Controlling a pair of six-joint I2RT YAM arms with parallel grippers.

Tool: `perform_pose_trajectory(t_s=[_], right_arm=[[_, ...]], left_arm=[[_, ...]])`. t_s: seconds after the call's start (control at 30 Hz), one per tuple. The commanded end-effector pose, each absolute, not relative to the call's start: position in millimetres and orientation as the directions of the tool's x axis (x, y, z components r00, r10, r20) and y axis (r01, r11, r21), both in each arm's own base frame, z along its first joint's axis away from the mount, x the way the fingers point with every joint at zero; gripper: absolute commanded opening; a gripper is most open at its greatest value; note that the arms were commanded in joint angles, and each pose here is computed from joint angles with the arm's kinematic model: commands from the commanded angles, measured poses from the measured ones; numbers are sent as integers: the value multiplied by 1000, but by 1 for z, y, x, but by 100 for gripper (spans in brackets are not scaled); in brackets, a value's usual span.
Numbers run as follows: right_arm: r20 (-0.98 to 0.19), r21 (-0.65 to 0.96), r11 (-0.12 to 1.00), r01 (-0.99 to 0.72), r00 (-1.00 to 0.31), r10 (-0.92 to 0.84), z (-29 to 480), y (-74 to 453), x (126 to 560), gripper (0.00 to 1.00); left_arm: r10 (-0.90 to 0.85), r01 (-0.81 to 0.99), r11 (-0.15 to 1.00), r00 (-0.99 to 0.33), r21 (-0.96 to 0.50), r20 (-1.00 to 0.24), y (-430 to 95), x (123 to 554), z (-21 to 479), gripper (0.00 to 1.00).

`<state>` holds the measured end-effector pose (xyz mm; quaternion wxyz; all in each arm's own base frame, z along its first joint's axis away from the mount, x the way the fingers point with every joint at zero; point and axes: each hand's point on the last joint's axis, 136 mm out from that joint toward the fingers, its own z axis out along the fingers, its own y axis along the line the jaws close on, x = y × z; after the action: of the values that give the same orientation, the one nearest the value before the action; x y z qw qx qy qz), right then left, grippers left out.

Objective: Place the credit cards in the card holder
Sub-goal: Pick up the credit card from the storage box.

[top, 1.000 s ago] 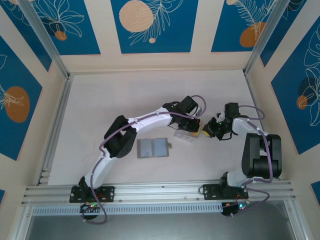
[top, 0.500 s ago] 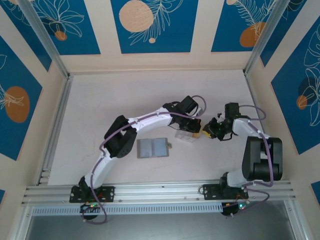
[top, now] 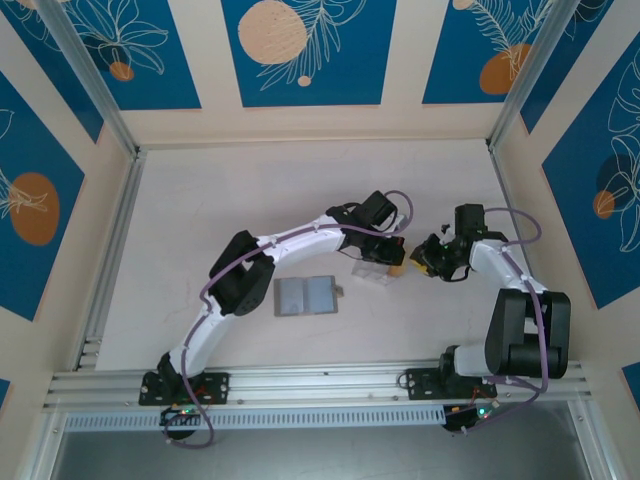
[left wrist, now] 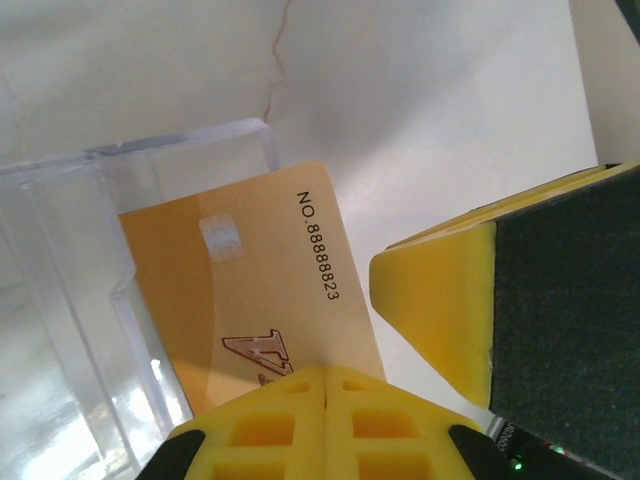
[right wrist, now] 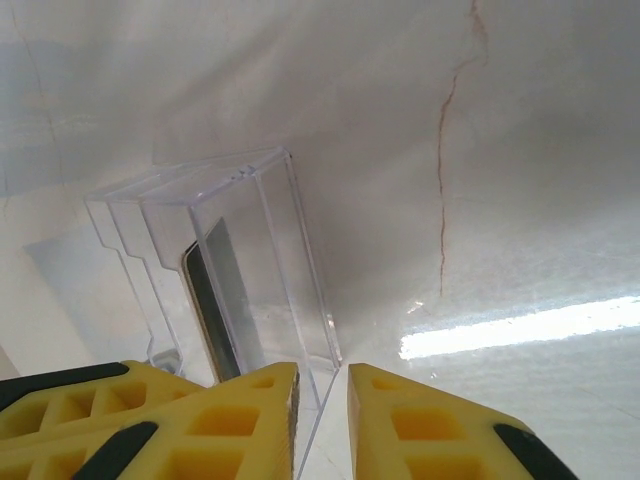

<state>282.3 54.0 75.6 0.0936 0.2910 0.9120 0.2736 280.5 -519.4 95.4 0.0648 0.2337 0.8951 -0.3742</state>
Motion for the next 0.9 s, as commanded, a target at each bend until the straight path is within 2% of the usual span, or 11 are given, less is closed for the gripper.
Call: perform_pose_trajectory(t_s=[0.0, 0.43, 0.57, 0.87], right_arm=[[-28, 560, 682, 469, -813, 582, 89, 53, 282, 23], [-66, 588, 670, 453, -799, 598, 103, 49, 280, 25], [-35, 657, 616, 435, -798, 601, 105, 56, 281, 28], [-10, 722, 557, 410, -799, 601, 101, 67, 274, 27]], left_arm=[[377, 467, 569, -879, -677, -291, -533, 275, 100, 0], [373, 452, 562, -886, -693, -276, -535, 275, 98, 0], [371, 448, 563, -888, -694, -273, -535, 276, 96, 0], [370, 447, 558, -888, -699, -273, -536, 276, 97, 0]])
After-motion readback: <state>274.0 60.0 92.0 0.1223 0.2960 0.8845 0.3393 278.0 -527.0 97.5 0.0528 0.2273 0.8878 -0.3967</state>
